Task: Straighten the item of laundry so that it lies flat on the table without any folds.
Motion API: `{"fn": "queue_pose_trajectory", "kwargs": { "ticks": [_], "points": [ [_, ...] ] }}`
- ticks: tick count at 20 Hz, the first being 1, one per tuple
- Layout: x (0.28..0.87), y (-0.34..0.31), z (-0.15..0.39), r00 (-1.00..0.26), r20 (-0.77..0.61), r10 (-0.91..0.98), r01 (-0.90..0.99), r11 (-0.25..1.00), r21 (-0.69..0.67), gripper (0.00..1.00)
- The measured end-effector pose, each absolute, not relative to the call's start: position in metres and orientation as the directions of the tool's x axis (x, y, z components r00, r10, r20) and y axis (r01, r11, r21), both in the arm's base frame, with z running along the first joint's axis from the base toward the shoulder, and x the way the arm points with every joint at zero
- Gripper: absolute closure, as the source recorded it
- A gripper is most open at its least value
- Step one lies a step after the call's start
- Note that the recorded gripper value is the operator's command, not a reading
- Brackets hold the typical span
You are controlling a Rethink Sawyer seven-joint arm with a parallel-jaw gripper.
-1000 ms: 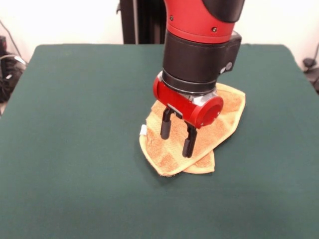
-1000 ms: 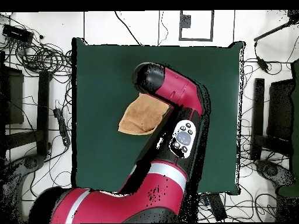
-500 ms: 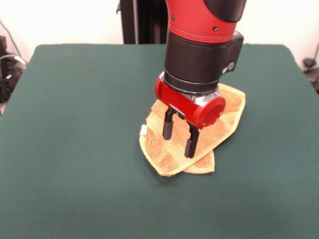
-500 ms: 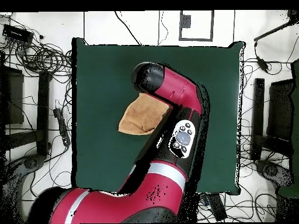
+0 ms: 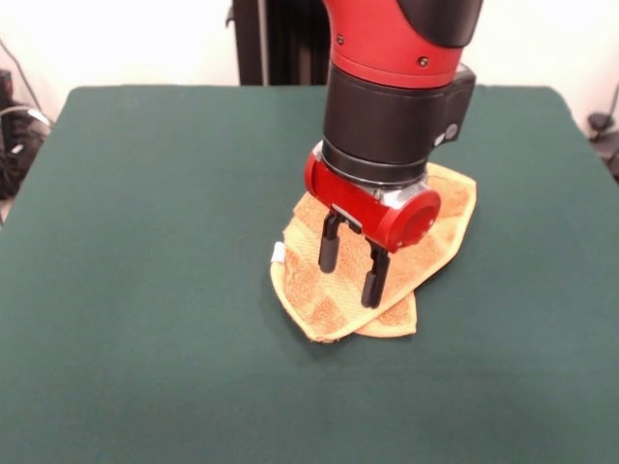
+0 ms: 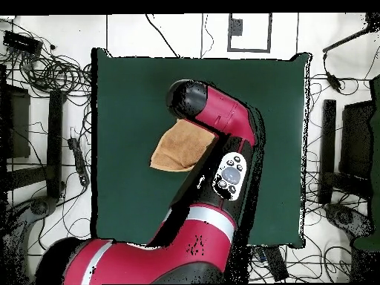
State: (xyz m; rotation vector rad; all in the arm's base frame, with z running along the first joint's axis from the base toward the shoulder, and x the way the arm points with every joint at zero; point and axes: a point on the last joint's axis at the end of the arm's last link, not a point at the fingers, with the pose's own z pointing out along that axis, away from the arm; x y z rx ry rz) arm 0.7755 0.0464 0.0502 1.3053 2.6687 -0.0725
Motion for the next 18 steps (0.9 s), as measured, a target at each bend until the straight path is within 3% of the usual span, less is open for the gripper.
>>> {"fn": "queue_pose_trajectory", "kwargs": {
  "ticks": [18],
  "points": [
    [0.75,0.048,-0.009,-0.619,-0.126,0.776,0.784,0.619,-0.04,0.0]
  ]
}}
